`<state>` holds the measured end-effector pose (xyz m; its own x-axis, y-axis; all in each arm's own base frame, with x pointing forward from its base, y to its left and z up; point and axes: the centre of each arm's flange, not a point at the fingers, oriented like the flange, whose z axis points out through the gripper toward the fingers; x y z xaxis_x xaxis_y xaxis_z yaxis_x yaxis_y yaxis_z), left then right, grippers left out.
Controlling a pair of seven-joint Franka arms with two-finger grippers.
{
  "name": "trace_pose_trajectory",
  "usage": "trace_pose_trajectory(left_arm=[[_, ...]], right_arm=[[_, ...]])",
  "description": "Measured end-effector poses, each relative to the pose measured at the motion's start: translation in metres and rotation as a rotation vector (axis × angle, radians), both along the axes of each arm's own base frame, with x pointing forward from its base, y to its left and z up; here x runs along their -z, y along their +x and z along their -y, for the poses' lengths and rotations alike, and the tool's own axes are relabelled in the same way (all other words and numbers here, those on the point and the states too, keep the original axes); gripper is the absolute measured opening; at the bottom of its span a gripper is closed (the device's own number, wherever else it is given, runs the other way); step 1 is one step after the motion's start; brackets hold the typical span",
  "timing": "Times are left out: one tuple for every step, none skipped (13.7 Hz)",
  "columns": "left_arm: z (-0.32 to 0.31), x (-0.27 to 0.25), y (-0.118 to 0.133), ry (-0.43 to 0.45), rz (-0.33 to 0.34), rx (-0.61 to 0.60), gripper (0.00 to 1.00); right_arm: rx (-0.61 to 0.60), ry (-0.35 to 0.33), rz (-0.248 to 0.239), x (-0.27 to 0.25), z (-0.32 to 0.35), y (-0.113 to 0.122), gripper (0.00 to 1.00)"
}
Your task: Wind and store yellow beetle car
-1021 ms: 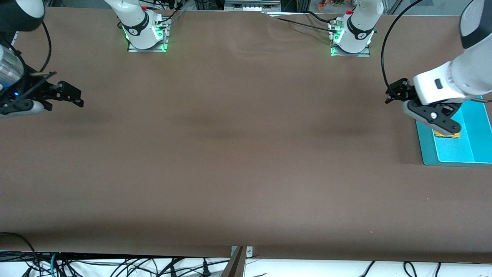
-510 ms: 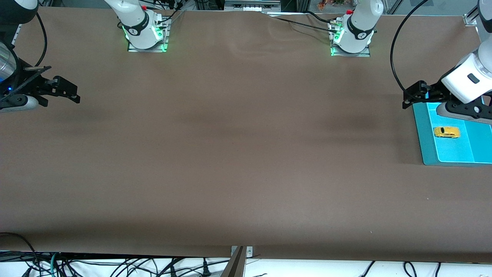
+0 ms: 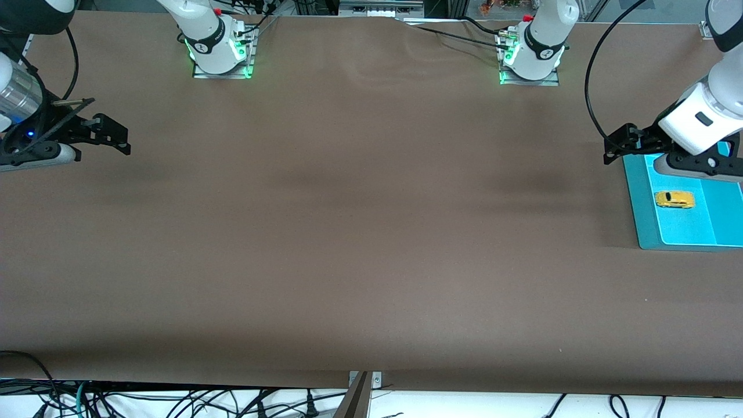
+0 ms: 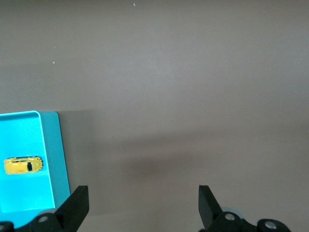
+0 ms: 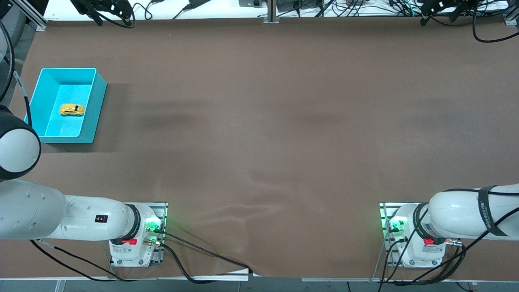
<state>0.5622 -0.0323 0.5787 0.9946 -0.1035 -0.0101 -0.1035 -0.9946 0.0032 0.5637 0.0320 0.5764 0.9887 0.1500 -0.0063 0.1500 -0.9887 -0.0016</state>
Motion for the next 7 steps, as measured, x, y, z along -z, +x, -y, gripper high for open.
trace_pose_trajectory(left_arm=[[-0.0004, -0.0001, -0.0019, 0.000, -0.001, -0.001, 1.00], [-0.0002, -0.0001, -0.0029, 0.000, -0.001, 0.000, 1.00], [0.0005, -0.0005, -0.0037, 0.000, -0.001, 0.001, 1.00], [0.0014, -0.0013, -0.0044, 0.000, 0.000, 0.002, 1.00], [0.0022, -0.0018, -0.0046, 0.000, 0.001, 0.004, 1.00], [0.0029, -0.0019, -0.0046, 0.000, 0.002, 0.005, 1.00], [0.0030, -0.0018, -0.0046, 0.000, 0.002, 0.005, 1.00]], right_arm=[[0.002, -0.002, 0.000, 0.0000, 0.0003, 0.0000, 1.00], [0.005, -0.003, -0.001, 0.0001, 0.0022, 0.0000, 1.00], [0.010, -0.003, -0.002, 0.0002, 0.0050, 0.0001, 1.00], [0.014, -0.003, -0.002, 0.0003, 0.0076, 0.0002, 1.00], [0.017, -0.003, -0.002, 0.0003, 0.0092, 0.0003, 1.00], [0.018, -0.003, -0.002, 0.0003, 0.0097, 0.0003, 1.00], [0.018, -0.004, -0.002, 0.0003, 0.0097, 0.0003, 1.00]])
